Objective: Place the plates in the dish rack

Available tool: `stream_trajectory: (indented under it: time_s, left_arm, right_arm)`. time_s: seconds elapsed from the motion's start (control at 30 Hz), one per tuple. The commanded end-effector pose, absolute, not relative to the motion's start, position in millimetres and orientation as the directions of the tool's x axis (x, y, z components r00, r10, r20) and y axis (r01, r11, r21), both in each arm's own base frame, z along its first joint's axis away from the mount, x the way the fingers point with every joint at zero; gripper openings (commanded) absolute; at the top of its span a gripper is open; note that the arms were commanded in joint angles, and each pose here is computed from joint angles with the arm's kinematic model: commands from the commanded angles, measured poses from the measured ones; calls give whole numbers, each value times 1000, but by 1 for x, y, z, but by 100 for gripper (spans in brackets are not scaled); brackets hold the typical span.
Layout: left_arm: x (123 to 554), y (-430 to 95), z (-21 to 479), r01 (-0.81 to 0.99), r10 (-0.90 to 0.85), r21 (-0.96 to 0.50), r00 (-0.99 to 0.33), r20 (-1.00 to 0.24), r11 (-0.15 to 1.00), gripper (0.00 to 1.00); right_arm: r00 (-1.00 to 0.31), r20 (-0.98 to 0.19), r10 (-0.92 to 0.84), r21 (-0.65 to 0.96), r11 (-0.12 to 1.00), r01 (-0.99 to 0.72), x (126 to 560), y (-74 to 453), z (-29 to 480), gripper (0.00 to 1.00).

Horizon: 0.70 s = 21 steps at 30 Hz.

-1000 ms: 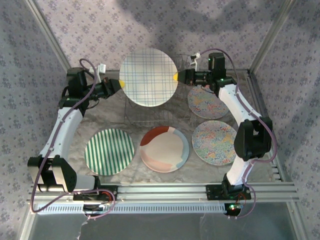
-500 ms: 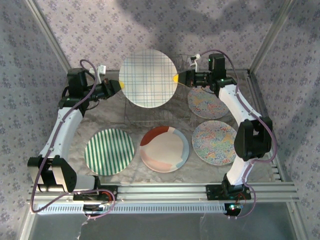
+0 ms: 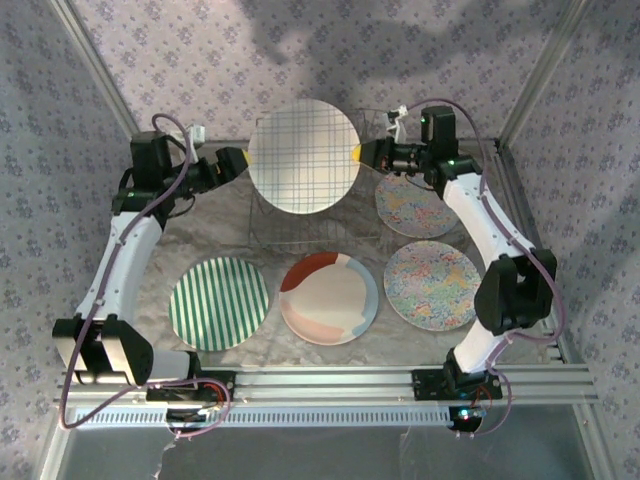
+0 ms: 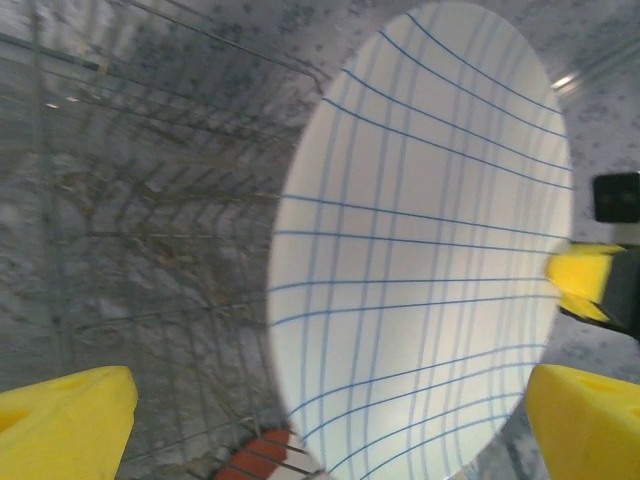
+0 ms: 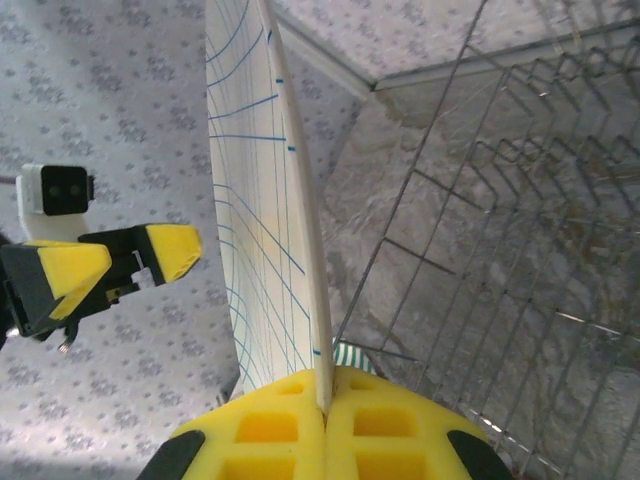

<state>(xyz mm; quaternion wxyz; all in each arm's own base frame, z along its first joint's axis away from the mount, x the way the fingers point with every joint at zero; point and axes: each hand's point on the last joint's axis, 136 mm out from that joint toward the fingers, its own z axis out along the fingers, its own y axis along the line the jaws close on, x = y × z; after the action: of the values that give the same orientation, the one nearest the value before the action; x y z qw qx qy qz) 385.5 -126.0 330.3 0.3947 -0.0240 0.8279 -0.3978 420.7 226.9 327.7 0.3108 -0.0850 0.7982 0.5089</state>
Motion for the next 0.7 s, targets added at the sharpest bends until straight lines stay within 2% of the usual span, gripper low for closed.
stream_trajectory:
  time_s: [0.0,0.27,0.47,0.67]
  left_arm:
    - [380,-104,345,215,-352,-586,-622,-699,782,99]
    - [361,-68,355,84,-350,-469,-555,-755,879,100]
    - [347,-56,362,64,-308,-410,-556,-772,910,100]
    - [344,-49,359,65,-323,-430,-560,-763,901,99]
  right_arm:
    - [-727,-640,250,704,570,-424,419,209,359,0]
    - [-582,-769,266,410,903,-129,428,162,362,0]
    - [-515,-824,235,235,970,66,429,143,368,0]
    - [-431,-885,177,75,967,244,435,135,382,0]
